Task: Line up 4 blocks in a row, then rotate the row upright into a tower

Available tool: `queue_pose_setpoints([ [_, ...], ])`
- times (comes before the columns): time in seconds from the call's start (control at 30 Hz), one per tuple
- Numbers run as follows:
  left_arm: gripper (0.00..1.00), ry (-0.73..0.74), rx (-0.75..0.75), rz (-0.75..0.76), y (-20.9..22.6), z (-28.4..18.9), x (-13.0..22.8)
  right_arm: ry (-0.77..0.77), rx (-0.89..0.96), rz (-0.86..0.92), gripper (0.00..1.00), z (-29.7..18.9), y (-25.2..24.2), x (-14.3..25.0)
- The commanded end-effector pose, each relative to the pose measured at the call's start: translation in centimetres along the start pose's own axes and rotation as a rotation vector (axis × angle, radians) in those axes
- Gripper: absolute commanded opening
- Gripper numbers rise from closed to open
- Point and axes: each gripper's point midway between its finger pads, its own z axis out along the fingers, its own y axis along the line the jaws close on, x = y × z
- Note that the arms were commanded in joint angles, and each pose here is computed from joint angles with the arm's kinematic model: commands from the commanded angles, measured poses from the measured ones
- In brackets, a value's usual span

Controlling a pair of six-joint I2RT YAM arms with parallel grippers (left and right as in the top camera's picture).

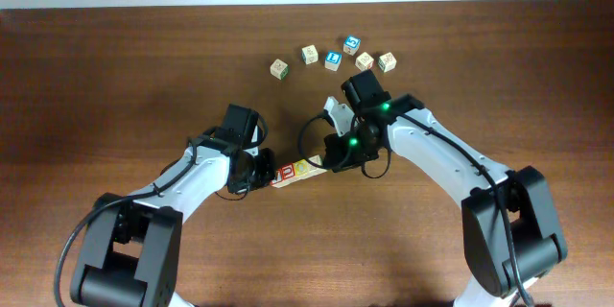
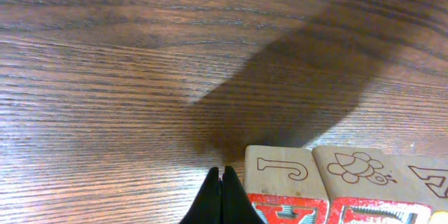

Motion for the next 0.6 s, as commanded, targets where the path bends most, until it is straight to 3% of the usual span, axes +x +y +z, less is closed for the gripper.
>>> queue_pose_setpoints([
  [0.0, 0.0, 0.056, 0.134, 0.039, -3.1, 0.1, 1.1, 0.036, -0.138, -0.079, 0.04, 0.7, 4.9, 0.8],
  [0.57, 0.0, 0.056, 0.134, 0.047, -3.1, 0.1, 1.1, 0.044, -0.1, -0.128, 0.04, 0.4, 7.2, 0.5],
])
